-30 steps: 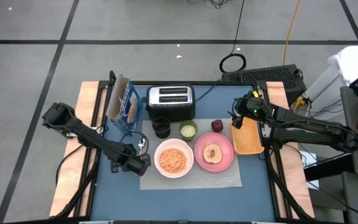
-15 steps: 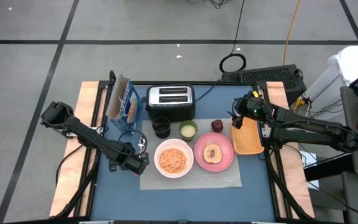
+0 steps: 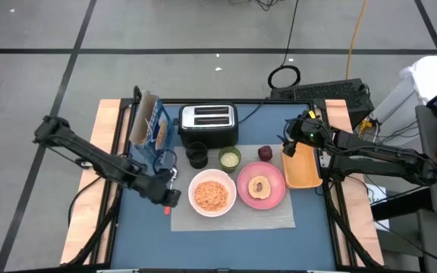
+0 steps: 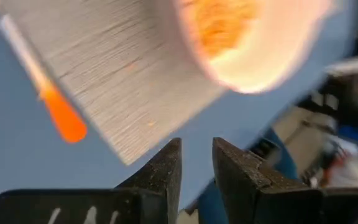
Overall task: Arrange a breakfast setting
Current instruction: Return to Home Position
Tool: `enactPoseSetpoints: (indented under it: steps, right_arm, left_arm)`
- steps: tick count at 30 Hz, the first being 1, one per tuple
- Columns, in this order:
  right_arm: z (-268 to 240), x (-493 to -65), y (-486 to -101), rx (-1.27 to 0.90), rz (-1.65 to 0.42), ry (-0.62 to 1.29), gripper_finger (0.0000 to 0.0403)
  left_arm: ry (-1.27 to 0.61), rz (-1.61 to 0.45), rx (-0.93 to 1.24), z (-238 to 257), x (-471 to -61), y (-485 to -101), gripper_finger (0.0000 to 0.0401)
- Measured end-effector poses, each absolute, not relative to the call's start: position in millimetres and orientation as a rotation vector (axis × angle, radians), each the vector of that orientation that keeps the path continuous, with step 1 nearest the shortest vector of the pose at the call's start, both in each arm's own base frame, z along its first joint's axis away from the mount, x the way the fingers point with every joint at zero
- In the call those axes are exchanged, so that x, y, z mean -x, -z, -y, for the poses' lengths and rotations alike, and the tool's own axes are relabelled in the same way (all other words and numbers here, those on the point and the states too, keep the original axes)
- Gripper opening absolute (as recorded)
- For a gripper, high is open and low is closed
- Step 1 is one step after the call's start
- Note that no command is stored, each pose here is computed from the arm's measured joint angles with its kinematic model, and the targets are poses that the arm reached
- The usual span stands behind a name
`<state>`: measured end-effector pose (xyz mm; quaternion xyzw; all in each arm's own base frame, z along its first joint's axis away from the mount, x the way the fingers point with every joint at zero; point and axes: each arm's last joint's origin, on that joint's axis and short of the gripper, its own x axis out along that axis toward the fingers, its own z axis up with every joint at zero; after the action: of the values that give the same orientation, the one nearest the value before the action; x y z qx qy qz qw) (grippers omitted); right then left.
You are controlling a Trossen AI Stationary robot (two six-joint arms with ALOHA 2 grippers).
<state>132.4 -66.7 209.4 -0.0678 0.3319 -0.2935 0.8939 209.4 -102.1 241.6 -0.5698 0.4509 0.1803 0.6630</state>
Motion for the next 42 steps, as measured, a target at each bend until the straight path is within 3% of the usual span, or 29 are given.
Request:
enactPoseSetpoints:
  steps: [5,12,20,30,42]
  right_arm:
    - [67,-132,-209,0.141,-0.688,0.609,0.0325]
    - [66,-134,-210,-0.026,-0.624,0.621,0.0325]
    - [64,-140,-216,-0.273,-0.476,0.525,0.0325]
    - [64,-150,-238,-0.256,-0.233,0.407,0.0325]
    - [65,-151,-247,-0.236,-0.144,0.400,0.0325]
  left_arm:
    - [-0.224,-0.765,1.119,84,-203,-274,0.0094]
    - [-0.104,-0.319,0.550,54,-200,-319,0.0094]
    - [-0.155,-0.075,0.084,16,-160,-358,0.0094]
    - [-0.288,-0.108,-0.032,-6,-92,-357,0.0094]
    - [-0.302,0.003,-0.021,-8,-54,-298,0.0094]
